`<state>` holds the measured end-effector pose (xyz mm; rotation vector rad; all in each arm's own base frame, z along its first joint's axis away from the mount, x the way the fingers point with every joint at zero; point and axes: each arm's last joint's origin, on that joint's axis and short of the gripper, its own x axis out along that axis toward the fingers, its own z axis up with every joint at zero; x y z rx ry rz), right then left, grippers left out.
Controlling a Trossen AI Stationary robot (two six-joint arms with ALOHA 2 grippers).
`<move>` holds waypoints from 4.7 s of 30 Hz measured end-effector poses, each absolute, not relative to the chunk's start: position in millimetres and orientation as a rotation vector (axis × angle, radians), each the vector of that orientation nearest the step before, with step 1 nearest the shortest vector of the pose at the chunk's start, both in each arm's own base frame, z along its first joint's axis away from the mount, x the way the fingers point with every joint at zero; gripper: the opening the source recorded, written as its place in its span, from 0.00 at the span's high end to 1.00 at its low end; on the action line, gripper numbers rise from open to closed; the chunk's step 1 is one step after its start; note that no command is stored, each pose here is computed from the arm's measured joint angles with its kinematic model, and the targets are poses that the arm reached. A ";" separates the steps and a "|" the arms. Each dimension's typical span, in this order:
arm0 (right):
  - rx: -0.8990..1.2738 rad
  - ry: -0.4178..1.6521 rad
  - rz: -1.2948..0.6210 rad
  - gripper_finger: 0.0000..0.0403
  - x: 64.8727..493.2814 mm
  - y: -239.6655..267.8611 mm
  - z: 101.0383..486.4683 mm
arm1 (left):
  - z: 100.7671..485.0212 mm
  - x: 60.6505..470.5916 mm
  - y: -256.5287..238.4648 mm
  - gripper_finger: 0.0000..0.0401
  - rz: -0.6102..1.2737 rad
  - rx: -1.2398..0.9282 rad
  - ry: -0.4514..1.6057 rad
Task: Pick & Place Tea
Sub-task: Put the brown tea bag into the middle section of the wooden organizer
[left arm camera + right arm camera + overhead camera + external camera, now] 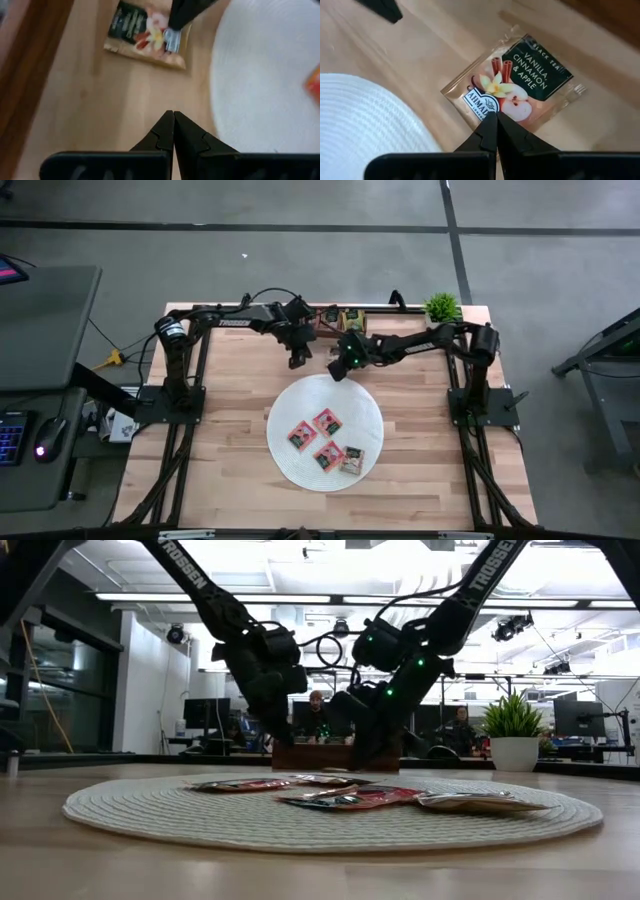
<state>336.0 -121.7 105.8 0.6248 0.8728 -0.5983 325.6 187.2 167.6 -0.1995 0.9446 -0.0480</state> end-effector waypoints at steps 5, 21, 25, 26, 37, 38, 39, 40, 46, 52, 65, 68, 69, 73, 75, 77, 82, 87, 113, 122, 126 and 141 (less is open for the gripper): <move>0.700 0.925 -0.581 1.00 333.9 -111.9 104.9 | 168.3 338.5 176.3 0.99 -0.099 -0.243 0.871; 0.738 1.061 -0.633 1.00 326.0 -81.4 109.8 | 167.6 365.5 141.1 0.99 0.063 -0.274 0.865; 0.739 1.066 -0.619 1.00 327.1 -76.9 109.8 | 162.9 371.2 143.8 0.94 0.063 -0.301 0.826; 0.740 1.068 -0.617 1.00 327.3 -75.9 109.8 | 158.6 373.1 144.3 0.91 0.059 -0.319 0.823; 0.767 1.087 -0.573 1.00 327.5 -72.9 109.7 | 123.0 378.8 149.0 0.55 -0.076 -0.557 0.832; 0.767 1.087 -0.572 1.00 327.5 -72.8 109.7 | 123.0 378.3 149.9 0.54 -0.075 -0.562 0.833; 0.768 1.087 -0.572 1.00 327.5 -72.8 109.7 | 123.0 378.6 149.1 0.52 -0.077 -0.568 0.833; 0.768 1.087 -0.572 1.00 327.5 -72.8 109.7 | 123.0 378.6 149.1 0.51 -0.072 -0.571 0.834; 0.764 1.084 -0.565 1.00 327.9 -72.8 109.9 | 123.9 380.6 149.9 0.50 -0.047 -0.606 0.811; 0.762 1.076 -0.522 1.00 329.6 -71.9 109.9 | 118.6 383.9 151.0 0.50 -0.030 -0.626 0.795; 0.744 1.077 -0.499 1.00 330.0 -71.9 109.9 | 98.5 388.0 152.3 0.50 -0.055 -0.690 0.799; 0.747 1.070 -0.490 1.00 330.8 -71.9 109.7 | 99.2 389.8 153.0 0.54 -0.048 -0.677 0.777; 0.749 1.068 -0.486 1.00 331.0 -71.8 109.6 | 99.5 390.1 153.3 0.56 -0.045 -0.672 0.772; 0.742 1.069 -0.478 1.00 331.1 -71.8 109.5 | 99.0 390.2 153.5 0.69 -0.032 -0.664 0.774; 0.737 1.071 -0.471 1.00 331.1 -71.6 109.5 | 98.8 390.0 153.5 0.78 -0.033 -0.660 0.775; 0.738 1.072 -0.467 1.00 331.1 -71.6 109.5 | 98.6 389.8 153.5 0.88 -0.033 -0.645 0.776; 0.736 1.073 -0.462 1.00 331.1 -71.6 109.5 | 98.1 389.6 153.7 0.97 -0.023 -0.624 0.779; 0.737 1.072 -0.455 1.00 331.1 -71.7 110.5 | 97.7 389.3 153.4 0.99 -0.027 -0.612 0.783; 0.574 0.915 -0.683 1.00 238.8 -44.5 254.4 | 119.2 386.0 159.6 1.00 0.018 -0.417 0.732; 0.537 0.919 -0.712 1.00 233.3 -39.4 257.5 | 123.7 386.5 160.1 1.00 -0.029 -0.425 0.708; 0.518 0.928 -0.728 1.00 232.2 -38.1 256.9 | 135.7 387.1 161.0 1.00 -0.037 -0.435 0.668; 0.484 0.942 -0.756 1.00 230.0 -38.8 254.8 | 166.4 380.2 154.3 1.00 -0.119 -0.501 0.634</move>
